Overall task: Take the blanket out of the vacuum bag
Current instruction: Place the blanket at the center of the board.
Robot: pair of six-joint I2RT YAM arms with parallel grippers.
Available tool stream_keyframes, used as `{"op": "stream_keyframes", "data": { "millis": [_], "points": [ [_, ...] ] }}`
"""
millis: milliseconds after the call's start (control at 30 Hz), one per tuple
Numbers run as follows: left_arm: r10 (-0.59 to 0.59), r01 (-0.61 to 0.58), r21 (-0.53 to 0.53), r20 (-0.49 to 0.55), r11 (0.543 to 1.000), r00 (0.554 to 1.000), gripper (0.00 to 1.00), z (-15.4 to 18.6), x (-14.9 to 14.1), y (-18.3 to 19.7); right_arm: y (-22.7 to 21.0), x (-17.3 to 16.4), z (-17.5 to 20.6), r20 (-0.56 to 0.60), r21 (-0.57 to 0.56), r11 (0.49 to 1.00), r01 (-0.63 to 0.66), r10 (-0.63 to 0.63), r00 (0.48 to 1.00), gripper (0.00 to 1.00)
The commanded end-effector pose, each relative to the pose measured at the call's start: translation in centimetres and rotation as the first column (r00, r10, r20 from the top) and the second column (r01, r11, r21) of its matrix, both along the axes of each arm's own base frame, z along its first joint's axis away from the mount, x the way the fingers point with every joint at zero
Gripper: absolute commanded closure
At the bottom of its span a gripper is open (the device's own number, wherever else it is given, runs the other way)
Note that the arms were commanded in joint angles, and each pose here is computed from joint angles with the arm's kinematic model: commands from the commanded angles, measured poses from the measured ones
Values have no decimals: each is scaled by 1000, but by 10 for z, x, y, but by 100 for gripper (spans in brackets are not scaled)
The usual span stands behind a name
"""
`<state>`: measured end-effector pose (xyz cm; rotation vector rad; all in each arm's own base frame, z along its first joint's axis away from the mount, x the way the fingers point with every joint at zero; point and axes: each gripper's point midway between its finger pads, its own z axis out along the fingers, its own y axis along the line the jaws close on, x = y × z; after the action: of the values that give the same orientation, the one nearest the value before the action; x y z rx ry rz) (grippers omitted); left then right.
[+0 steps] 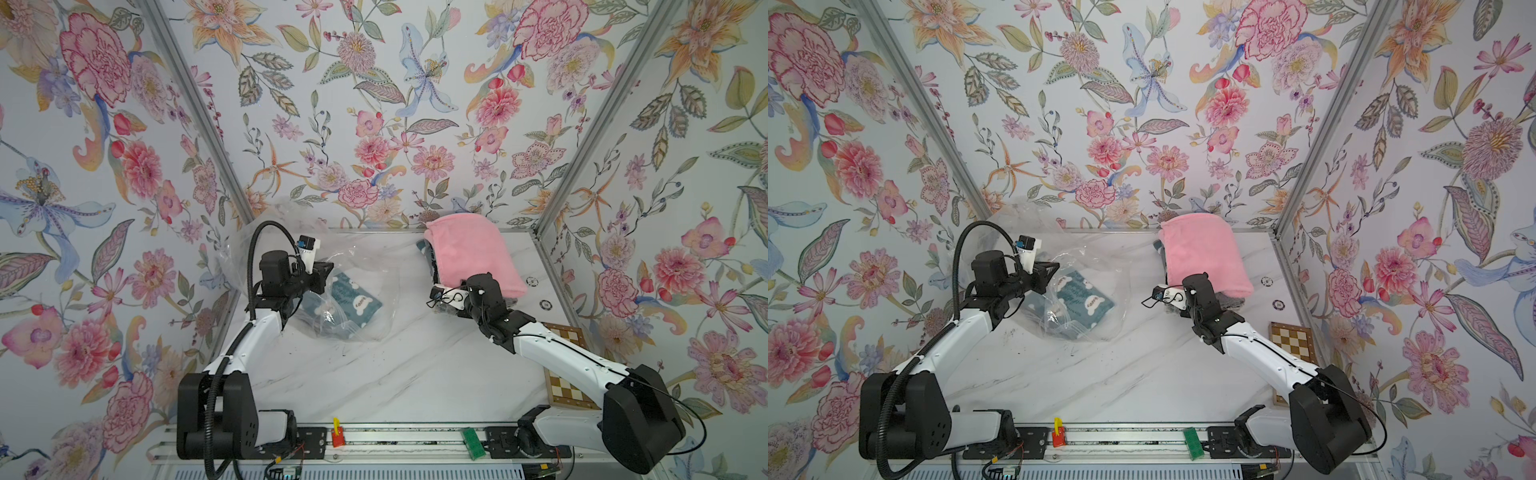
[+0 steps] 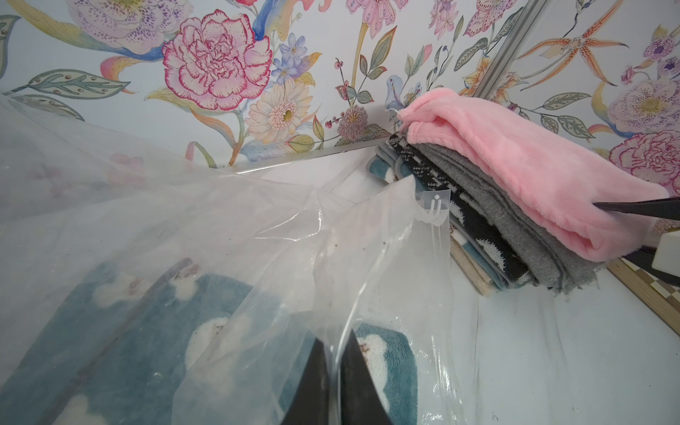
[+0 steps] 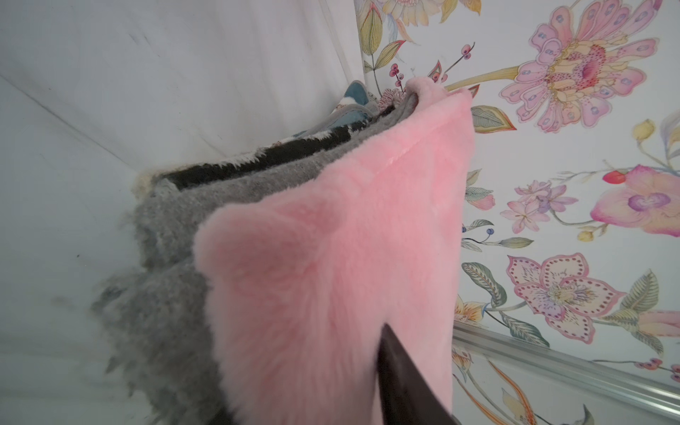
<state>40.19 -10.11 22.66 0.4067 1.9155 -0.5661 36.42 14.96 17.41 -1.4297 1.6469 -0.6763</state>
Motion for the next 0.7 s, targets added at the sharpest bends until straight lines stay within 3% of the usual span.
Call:
{"op": "stream_keyframes", "data": {
  "millis": [0, 67, 200, 400, 600, 633, 667],
  "points": [
    [12, -13, 19, 71, 1000, 997, 90, 24, 4, 5, 4, 8, 28, 44, 78, 997, 2, -6, 999, 81],
    [12, -13, 19, 70, 1000, 997, 90, 24, 4, 5, 6, 10, 29, 36, 91, 996, -1, -3, 999, 93],
    [11, -12, 21, 69, 1000, 998, 90, 23, 4, 4, 15, 9, 40, 40, 128, 991, -26, 21, 999, 100],
    [15, -16, 23, 67, 1000, 998, 90, 22, 4, 5, 27, 2, 73, 33, 290, 956, -44, 36, 999, 100],
    [15, -16, 26, 62, 1000, 998, 90, 20, 4, 5, 30, -9, 80, -38, 355, 935, -22, 38, 999, 100],
    [16, -18, 27, 63, 999, 998, 89, 20, 5, 6, 28, -12, 79, -52, 361, 933, -12, 33, 998, 97],
    [16, -18, 27, 64, 999, 998, 89, 21, 5, 6, 27, -18, 74, -82, 356, 935, -4, 35, 996, 84]
  ]
}}
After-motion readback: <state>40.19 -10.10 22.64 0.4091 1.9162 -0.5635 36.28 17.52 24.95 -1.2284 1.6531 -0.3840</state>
